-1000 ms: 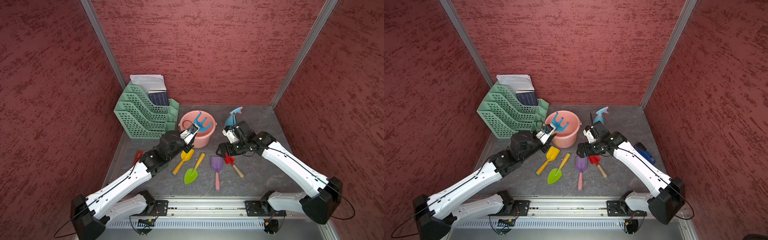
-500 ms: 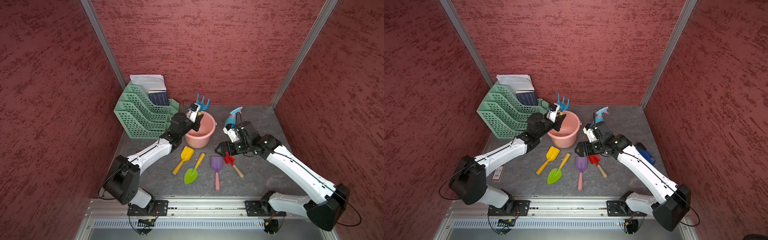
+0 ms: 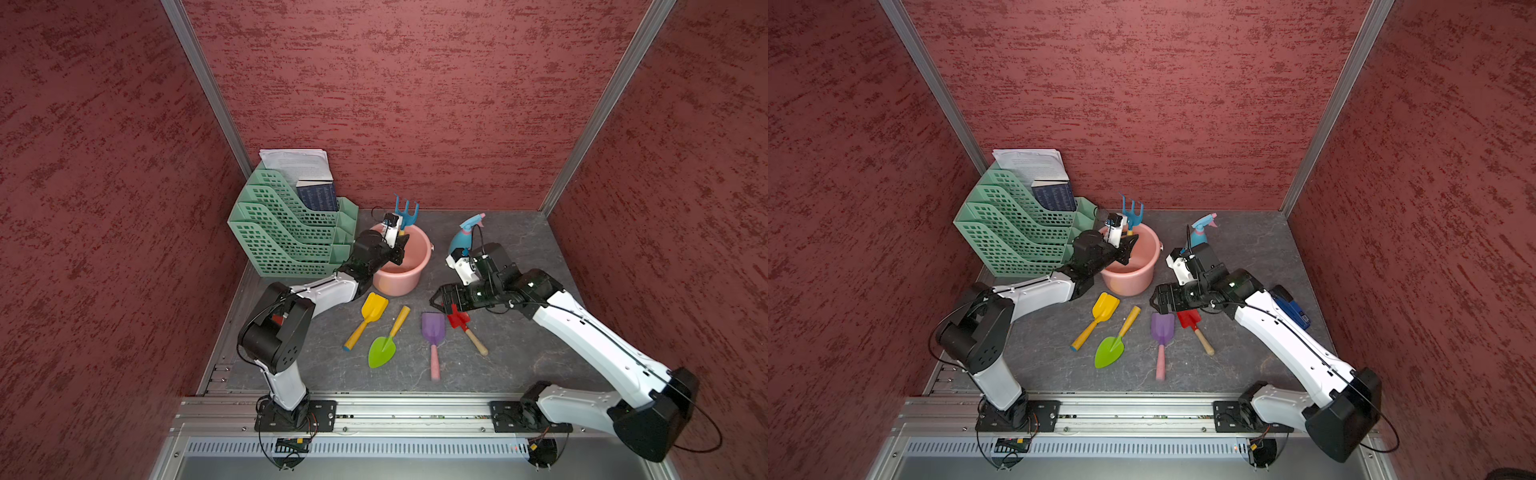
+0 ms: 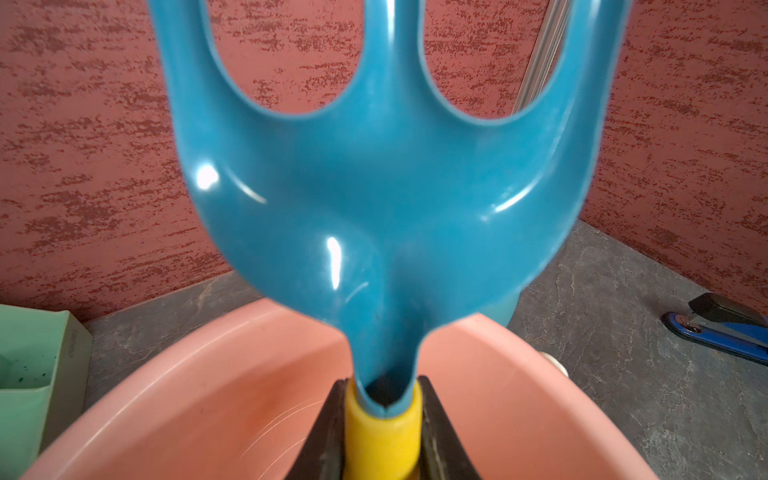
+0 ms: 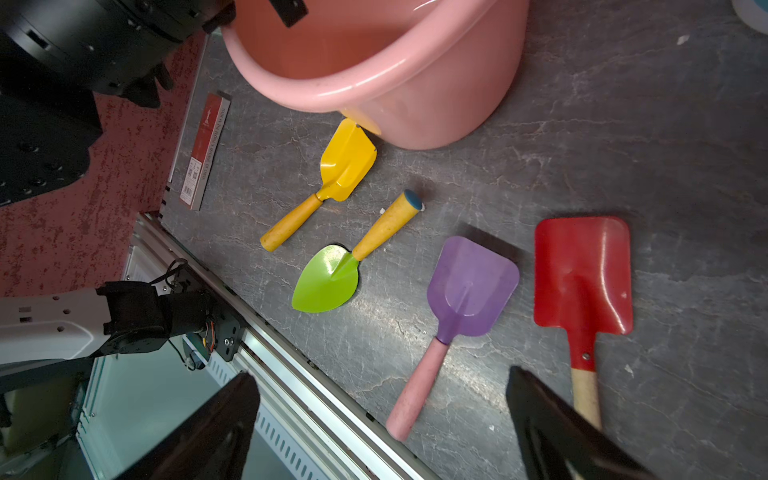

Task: Organize the gardening tools
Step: Place the gardening tool in the container, then pick up the gardening tool from the center of the board.

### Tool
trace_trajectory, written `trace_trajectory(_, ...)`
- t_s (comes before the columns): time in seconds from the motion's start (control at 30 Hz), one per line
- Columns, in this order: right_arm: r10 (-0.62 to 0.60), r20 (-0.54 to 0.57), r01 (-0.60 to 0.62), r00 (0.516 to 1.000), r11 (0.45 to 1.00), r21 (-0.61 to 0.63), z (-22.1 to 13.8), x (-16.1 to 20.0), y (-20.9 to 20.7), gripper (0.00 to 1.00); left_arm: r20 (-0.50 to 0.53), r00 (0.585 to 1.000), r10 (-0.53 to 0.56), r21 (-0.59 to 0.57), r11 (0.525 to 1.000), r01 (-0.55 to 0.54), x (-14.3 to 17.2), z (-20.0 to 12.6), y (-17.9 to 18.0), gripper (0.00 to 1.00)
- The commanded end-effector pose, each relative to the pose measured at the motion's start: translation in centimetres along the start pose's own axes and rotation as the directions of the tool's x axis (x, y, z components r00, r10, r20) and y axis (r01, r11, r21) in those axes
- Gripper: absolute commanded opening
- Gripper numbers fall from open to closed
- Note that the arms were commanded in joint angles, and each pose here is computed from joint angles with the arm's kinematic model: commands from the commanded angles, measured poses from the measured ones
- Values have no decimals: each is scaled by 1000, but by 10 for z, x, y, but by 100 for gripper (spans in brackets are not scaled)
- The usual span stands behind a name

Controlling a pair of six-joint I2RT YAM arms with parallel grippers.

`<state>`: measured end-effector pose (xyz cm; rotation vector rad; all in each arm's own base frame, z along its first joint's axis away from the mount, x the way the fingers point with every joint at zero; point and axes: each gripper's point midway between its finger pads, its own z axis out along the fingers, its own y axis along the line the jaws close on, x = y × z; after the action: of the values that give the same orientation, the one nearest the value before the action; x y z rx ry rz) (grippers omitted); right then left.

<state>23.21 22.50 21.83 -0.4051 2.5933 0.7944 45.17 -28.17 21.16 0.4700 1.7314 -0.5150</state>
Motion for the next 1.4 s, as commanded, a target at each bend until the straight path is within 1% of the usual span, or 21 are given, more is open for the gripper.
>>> trace_trajectory(0.0, -11, 25, 11, 1000, 1000, -4, -2, -4, -1, 98, 58, 998, -16, -9, 1000, 17, -16, 5, -2, 0)
trace_trajectory(0.13, -8, 25, 8, 1000, 1000, -5, -2, -3, -2, 98, 37, 999, -7, -6, 1000, 8, -7, 8, -8, 0)
trace_trajectory(0.2, -9, 26, 9, 1000, 1000, -6, -3, -3, -2, 99, 29, 1000, -4, -10, 1000, 4, -4, 9, -9, 4)
trace_trajectory(0.3, -6, 24, 6, 1000, 1000, 1, -3, -1, -4, 98, 18, 1000, -10, -21, 1000, 11, -1, 9, -8, 20)
trace_trajectory(0.43, -2, 23, 2, 1000, 1000, -1, -2, 0, -5, 98, 5, 1000, -25, -38, 999, 25, 3, 9, -5, 45)
trace_trajectory(0.47, -2, 25, 2, 1000, 1000, -1, -3, 0, -5, 98, 5, 1000, -31, -43, 999, 31, 4, 8, -4, 51)
trace_trajectory(0.5, -2, 24, 2, 1000, 1000, -2, -3, 1, -5, 98, 6, 999, -34, -42, 999, 34, 3, 8, -4, 53)
trace_trajectory(0.6, 1, 24, -1, 1000, 1000, -5, -3, 1, -5, 98, 9, 999, -35, -51, 998, 35, 4, 7, -5, 58)
trace_trajectory(0.8, 2, 23, -2, 1000, 1000, 16, -2, 1, -9, 98, 17, 1000, -26, -54, 998, 27, 2, 3, -7, 62)
trace_trajectory(0.9, 5, 6, -6, 1000, 998, 63, 1, 5, -19, 98, 27, 999, -21, -52, 998, 22, -4, -1, -10, 64)
trace_trajectory(1.0, 18, -16, -16, 1000, 992, 124, 6, 10, -33, 99, 40, 999, -5, -50, 999, 7, -13, -9, -15, 69)
trace_trajectory(1.07, 34, -32, -28, 999, 986, 162, 11, 16, -43, 98, 50, 999, 6, -47, 999, -3, -20, -15, -20, 73)
trace_trajectory(1.17, 75, -63, -59, 995, 972, 228, 21, 29, -62, 98, 48, 999, 14, -42, 999, -12, -29, -28, -26, 81)
trace_trajectory(1.2, 94, -68, -73, 993, 963, 259, 23, 32, -69, 99, 23, 1000, 13, -43, 999, -12, -25, -32, -28, 85)
trace_trajectory(1.33, 175, -105, -129, 979, 930, 345, 36, 53, -95, 99, 4, 1000, 7, -31, 1000, -7, -32, -58, -38, 100)
trace_trajectory(1.37, 188, -112, -136, 976, 923, 359, 38, 57, -99, 98, -5, 1000, -1, -20, 1000, 1, -32, -64, -41, 100)
